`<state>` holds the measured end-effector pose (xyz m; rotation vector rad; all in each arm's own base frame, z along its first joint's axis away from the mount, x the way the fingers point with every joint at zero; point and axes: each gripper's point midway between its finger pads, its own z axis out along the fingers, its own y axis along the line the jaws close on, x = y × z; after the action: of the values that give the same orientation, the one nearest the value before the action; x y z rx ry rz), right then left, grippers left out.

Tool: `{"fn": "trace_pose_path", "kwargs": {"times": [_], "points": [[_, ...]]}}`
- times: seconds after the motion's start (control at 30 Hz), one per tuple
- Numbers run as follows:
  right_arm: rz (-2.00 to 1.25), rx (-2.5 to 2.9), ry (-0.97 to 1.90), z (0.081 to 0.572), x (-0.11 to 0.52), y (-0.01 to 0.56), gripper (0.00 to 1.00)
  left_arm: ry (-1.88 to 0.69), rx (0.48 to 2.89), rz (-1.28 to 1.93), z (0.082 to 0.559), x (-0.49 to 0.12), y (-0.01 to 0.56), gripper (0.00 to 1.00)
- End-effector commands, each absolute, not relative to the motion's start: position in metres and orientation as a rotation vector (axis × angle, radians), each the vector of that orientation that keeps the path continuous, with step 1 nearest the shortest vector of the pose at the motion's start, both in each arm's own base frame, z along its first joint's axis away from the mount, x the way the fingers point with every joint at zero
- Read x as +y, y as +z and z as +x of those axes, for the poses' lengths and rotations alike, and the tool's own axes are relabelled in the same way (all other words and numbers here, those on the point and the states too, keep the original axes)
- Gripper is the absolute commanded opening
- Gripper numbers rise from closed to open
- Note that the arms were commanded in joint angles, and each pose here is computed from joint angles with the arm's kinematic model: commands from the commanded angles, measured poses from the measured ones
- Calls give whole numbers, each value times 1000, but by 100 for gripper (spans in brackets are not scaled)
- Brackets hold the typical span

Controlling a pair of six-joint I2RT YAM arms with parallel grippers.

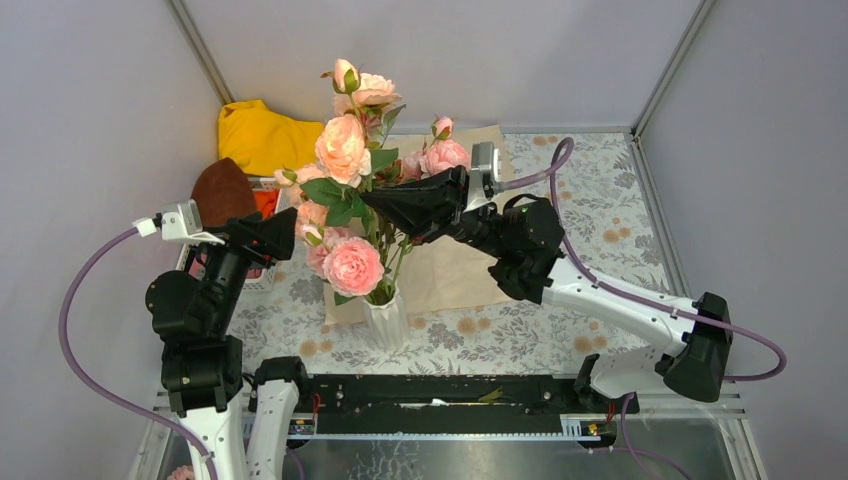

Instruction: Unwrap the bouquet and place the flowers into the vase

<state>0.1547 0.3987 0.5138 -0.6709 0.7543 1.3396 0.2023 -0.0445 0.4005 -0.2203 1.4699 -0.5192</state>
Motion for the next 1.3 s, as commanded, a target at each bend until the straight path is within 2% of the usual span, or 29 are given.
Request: {"fn": "trace_pose_path", "kwargs": {"times": [0.0, 0.47, 0.6, 0.73, 0.8, 0.83, 0.9, 1.1, 1.27], "points": [[-603, 662, 1347, 142, 373, 543, 0, -509, 1451, -210, 202, -43, 404, 86], [-578, 767, 1305, 152, 368, 515, 0, -534, 1450, -223, 202, -45, 403, 86], [-565, 775, 1307, 152, 365, 514, 14, -539, 1446, -224, 201, -46, 405, 86], [-555, 792, 1314, 151, 361, 512, 32, -542, 1443, -225, 200, -46, 405, 86], [-550, 802, 1320, 150, 359, 511, 43, -546, 1446, -225, 201, -47, 405, 86], [-551, 807, 1322, 150, 358, 509, 53, -550, 1448, -227, 202, -47, 404, 86], [-556, 822, 1325, 149, 358, 507, 66, -558, 1453, -229, 203, -48, 403, 86], [-559, 845, 1330, 147, 354, 501, 98, -563, 1450, -226, 202, -49, 404, 86], [-599, 885, 1336, 143, 355, 498, 100, -566, 1446, -226, 201, -49, 405, 86]]}}
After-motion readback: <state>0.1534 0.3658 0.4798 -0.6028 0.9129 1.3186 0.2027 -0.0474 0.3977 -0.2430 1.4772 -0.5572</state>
